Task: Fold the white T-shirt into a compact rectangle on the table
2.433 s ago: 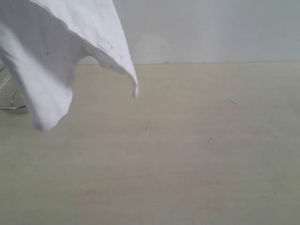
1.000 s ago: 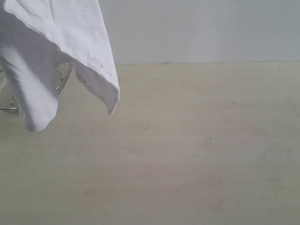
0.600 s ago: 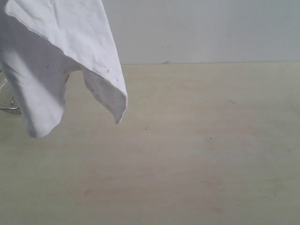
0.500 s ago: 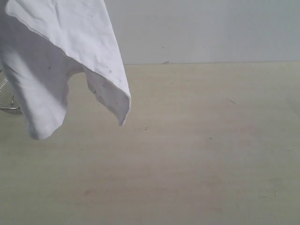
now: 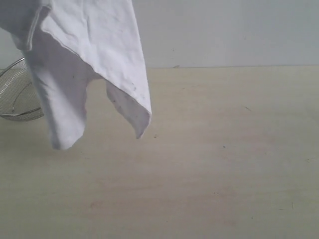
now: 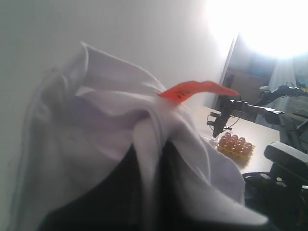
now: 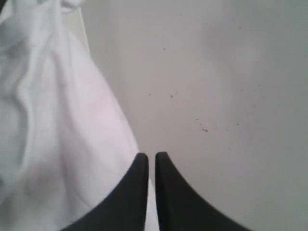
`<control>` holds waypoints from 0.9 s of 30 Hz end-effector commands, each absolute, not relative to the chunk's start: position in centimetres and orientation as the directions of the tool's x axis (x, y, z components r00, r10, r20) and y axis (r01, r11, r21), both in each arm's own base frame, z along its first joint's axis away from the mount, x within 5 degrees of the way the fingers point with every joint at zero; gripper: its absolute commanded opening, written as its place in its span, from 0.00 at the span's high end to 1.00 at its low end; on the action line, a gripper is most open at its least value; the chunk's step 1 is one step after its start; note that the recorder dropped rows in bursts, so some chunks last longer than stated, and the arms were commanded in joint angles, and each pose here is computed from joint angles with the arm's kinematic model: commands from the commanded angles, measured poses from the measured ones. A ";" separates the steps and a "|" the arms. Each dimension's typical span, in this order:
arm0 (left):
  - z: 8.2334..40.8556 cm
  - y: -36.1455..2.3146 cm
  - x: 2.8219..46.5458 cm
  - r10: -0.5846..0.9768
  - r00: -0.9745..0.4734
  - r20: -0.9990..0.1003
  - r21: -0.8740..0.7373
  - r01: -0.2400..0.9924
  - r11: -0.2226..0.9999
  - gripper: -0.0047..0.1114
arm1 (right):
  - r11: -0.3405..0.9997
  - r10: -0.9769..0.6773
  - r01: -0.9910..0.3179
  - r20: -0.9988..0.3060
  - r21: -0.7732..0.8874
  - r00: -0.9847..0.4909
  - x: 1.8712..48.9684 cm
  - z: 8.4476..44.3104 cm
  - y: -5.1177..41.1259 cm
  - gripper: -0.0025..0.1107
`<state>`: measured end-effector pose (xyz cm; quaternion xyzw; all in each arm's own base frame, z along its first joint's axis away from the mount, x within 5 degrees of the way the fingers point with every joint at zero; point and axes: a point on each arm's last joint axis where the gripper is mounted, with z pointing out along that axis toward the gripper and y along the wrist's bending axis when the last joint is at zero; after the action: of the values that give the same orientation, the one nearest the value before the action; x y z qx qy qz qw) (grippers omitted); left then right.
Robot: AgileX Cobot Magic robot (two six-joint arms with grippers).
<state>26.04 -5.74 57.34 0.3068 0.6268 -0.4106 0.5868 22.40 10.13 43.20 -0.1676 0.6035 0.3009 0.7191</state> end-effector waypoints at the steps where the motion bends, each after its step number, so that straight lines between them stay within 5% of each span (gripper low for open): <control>1: 57.5 -6.9 26.9 -0.152 -0.107 -0.983 -0.167 0.870 0.464 0.92 | 0.714 0.203 -0.697 -0.973 0.070 0.109 23.2 44.5 12.2 0.76; 6: 56.7 -8.8 27.3 -0.114 -0.127 -0.985 -0.164 0.891 0.424 0.92 | 0.672 0.223 -0.736 -0.971 0.086 0.090 24.6 45.4 14.5 0.44; 14: 55.9 -10.6 28.2 -0.090 -0.149 -0.985 -0.173 0.899 0.401 0.92 | 0.597 0.223 -0.794 -0.974 0.115 0.027 27.2 44.0 17.2 0.43; 22: 55.7 -10.4 28.8 -0.080 -0.132 -0.988 -0.154 0.878 0.453 0.92 | 0.476 0.271 -0.876 -0.961 0.078 0.062 25.3 45.3 17.5 0.43; 27: 55.8 -10.2 29.0 -0.091 -0.116 -0.989 -0.146 0.865 0.481 0.92 | 0.510 0.288 -0.858 -0.952 0.058 0.107 23.8 47.0 16.4 0.43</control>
<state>29.01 -10.22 55.47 0.3157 0.6329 -0.4105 0.5755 25.35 17.11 45.20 -0.2701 0.5486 0.4131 0.6749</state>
